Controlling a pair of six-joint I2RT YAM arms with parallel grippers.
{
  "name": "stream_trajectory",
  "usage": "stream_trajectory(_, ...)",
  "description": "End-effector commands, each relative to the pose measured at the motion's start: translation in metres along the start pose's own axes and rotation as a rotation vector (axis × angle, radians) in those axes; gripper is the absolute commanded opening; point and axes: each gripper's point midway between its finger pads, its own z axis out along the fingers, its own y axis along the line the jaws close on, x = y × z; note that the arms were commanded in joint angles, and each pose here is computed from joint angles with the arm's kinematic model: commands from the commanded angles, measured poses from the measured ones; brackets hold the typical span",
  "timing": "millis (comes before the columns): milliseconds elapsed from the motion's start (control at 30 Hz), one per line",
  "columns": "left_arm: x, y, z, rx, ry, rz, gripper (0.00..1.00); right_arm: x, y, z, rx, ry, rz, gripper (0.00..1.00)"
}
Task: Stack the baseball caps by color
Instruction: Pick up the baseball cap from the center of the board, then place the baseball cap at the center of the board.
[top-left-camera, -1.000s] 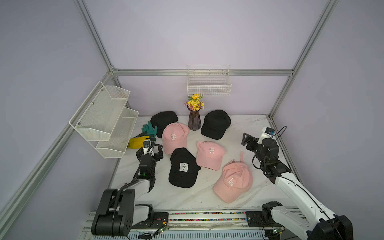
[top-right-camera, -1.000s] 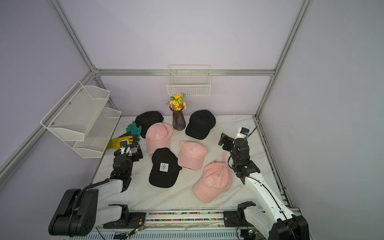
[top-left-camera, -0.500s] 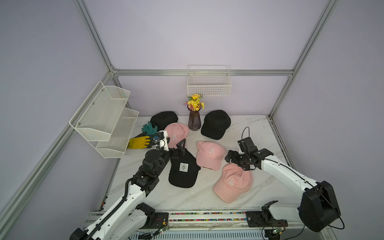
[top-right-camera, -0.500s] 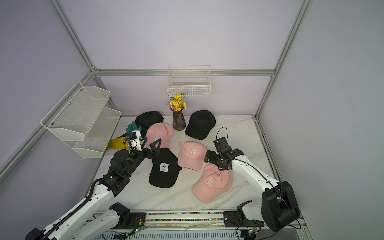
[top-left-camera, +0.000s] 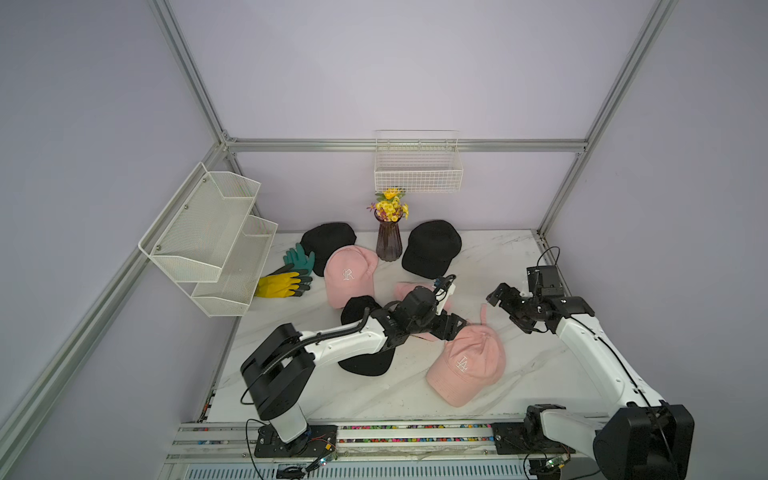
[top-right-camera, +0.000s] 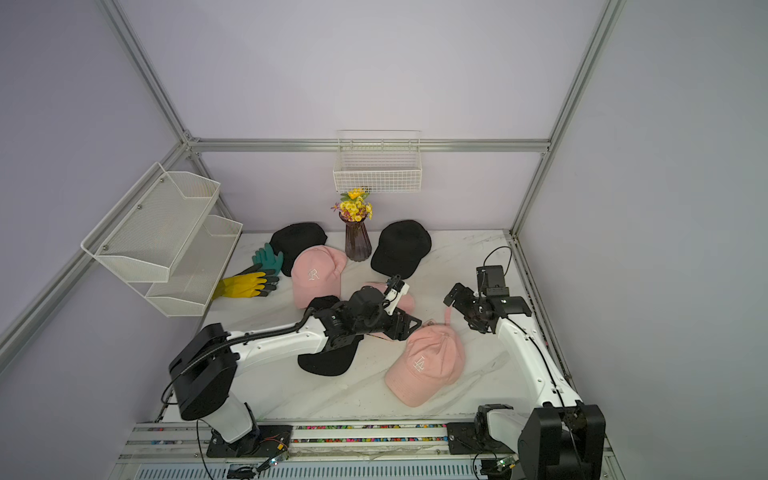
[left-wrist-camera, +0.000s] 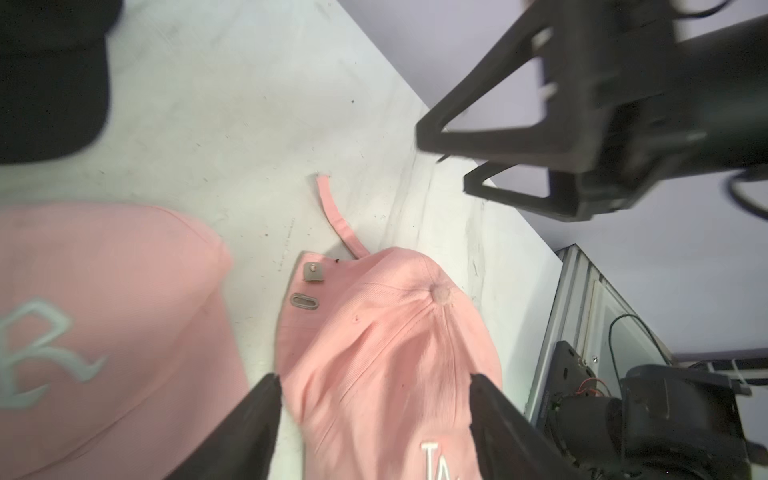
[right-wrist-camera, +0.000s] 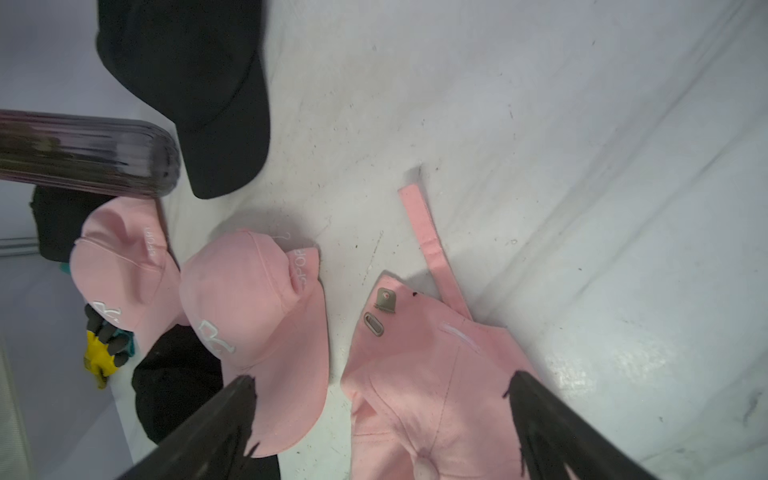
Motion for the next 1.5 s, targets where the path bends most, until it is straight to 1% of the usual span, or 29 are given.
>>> stream_trajectory(0, 0.007, -0.018, 0.023, 0.110, 0.091, 0.076, 0.61, 0.004, 0.004, -0.023, -0.041, 0.003, 0.018, 0.97)
stream_trajectory(33, 0.014, -0.017, 0.031, 0.122, 0.121, 0.094, 0.59, 0.005, 0.005, -0.026, -0.048, 0.000, 0.020, 0.97)
stream_trajectory(100, 0.027, -0.013, 0.047, 0.134, 0.173, 0.128, 0.59, 0.007, 0.007, -0.034, -0.063, 0.002, 0.019, 0.97)
stream_trajectory(167, 0.034, -0.009, 0.058, 0.140, 0.196, 0.160, 0.59, 0.008, 0.010, -0.042, -0.072, 0.001, 0.016, 0.98)
stream_trajectory(233, 0.040, -0.001, 0.068, 0.112, 0.210, 0.177, 0.59, 0.009, 0.013, -0.048, -0.088, -0.001, 0.019, 0.97)
stream_trajectory(267, 0.040, 0.005, 0.073, 0.091, 0.208, 0.185, 0.57, 0.010, 0.016, -0.050, -0.101, 0.001, 0.021, 0.98)
stream_trajectory(300, 0.040, 0.011, 0.078, 0.062, 0.202, 0.189, 0.52, 0.010, 0.019, -0.053, -0.117, 0.003, 0.024, 0.97)
stream_trajectory(367, 0.039, 0.015, 0.085, 0.048, 0.189, 0.199, 0.40, 0.011, 0.025, -0.056, -0.141, 0.011, 0.022, 0.97)
stream_trajectory(533, 0.026, 0.010, 0.093, 0.077, 0.119, 0.213, 0.01, 0.004, 0.034, -0.066, -0.152, 0.005, 0.006, 0.97)
stream_trajectory(633, 0.007, 0.013, 0.095, 0.039, 0.045, 0.187, 0.00, -0.006, 0.041, -0.076, -0.154, -0.034, 0.001, 0.97)
stream_trajectory(733, -0.021, 0.027, 0.094, -0.069, -0.064, 0.117, 0.00, -0.016, 0.045, -0.086, -0.153, -0.078, 0.012, 0.98)
stream_trajectory(800, -0.042, 0.043, 0.092, -0.152, -0.151, 0.029, 0.00, -0.020, 0.047, -0.091, -0.158, -0.099, 0.017, 0.97)
stream_trajectory(900, -0.068, 0.064, 0.089, -0.210, -0.253, -0.144, 0.00, -0.023, 0.048, -0.096, -0.157, -0.117, 0.028, 0.97)
stream_trajectory(1000, -0.083, 0.089, 0.090, -0.243, -0.333, -0.333, 0.00, -0.025, 0.049, -0.101, -0.159, -0.136, 0.035, 0.97)
stream_trajectory(1100, -0.093, 0.105, 0.099, -0.273, -0.388, -0.466, 0.00, -0.027, 0.049, -0.103, -0.158, -0.150, 0.039, 0.98)
stream_trajectory(1200, -0.092, 0.119, 0.112, -0.319, -0.405, -0.576, 0.00, -0.028, 0.045, -0.101, -0.140, -0.150, 0.057, 0.97)
stream_trajectory(1300, -0.079, 0.126, 0.121, -0.361, -0.379, -0.671, 0.00, -0.028, 0.032, -0.098, -0.077, -0.154, 0.078, 0.97)
stream_trajectory(1367, -0.072, 0.119, 0.125, -0.356, -0.355, -0.660, 0.00, -0.027, 0.023, -0.095, -0.028, -0.155, 0.098, 0.97)
stream_trajectory(1467, -0.060, 0.102, 0.119, -0.385, -0.337, -0.630, 0.00, -0.024, 0.017, -0.090, -0.004, -0.141, 0.118, 0.97)
